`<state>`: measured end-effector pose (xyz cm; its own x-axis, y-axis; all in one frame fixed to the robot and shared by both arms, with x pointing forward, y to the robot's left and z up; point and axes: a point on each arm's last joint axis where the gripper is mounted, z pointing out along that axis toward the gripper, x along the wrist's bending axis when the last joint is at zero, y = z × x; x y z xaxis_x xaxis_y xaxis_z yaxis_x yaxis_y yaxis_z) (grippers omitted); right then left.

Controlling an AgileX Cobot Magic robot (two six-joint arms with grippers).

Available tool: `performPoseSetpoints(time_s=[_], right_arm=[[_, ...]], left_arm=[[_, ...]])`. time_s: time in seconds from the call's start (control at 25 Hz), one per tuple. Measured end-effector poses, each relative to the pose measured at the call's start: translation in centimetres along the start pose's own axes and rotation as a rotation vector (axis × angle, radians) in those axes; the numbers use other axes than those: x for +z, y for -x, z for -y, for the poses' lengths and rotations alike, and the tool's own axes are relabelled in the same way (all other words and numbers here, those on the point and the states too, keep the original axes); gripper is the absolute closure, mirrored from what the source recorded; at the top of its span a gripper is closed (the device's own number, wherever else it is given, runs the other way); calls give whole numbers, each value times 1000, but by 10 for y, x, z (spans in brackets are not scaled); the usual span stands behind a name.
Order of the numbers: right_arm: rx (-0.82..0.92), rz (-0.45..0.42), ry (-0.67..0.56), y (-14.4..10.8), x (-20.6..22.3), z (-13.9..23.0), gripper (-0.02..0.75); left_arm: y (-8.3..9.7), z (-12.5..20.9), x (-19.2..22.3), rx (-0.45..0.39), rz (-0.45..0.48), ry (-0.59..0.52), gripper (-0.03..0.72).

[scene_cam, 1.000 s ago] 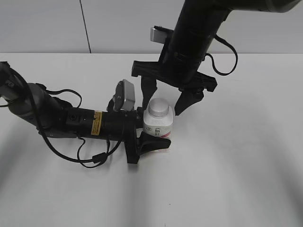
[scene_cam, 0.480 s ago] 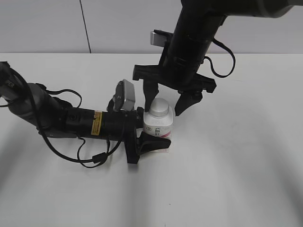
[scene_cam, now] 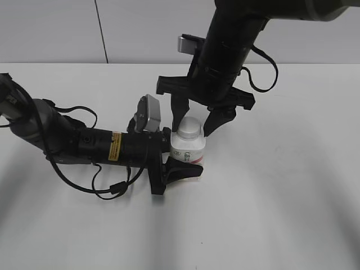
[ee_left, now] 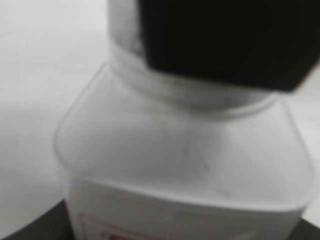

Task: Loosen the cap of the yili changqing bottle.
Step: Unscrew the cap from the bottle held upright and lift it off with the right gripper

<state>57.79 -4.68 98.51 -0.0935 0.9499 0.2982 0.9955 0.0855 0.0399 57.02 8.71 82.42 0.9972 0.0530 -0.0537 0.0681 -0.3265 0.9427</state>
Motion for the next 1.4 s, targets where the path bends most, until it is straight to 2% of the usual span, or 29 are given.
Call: performPoseSetpoints(time_s=[0.24, 0.64, 1.4], right_arm=[[-3, -6, 1, -2, 1, 1, 330], [-39, -6, 2, -3, 0, 1, 337], [-861, -3, 5, -3, 0, 1, 339]], left_arm=[[0, 0, 0, 0, -1, -1, 269], [0, 0, 0, -1, -5, -5, 274], [0, 0, 0, 6, 2, -5, 279]])
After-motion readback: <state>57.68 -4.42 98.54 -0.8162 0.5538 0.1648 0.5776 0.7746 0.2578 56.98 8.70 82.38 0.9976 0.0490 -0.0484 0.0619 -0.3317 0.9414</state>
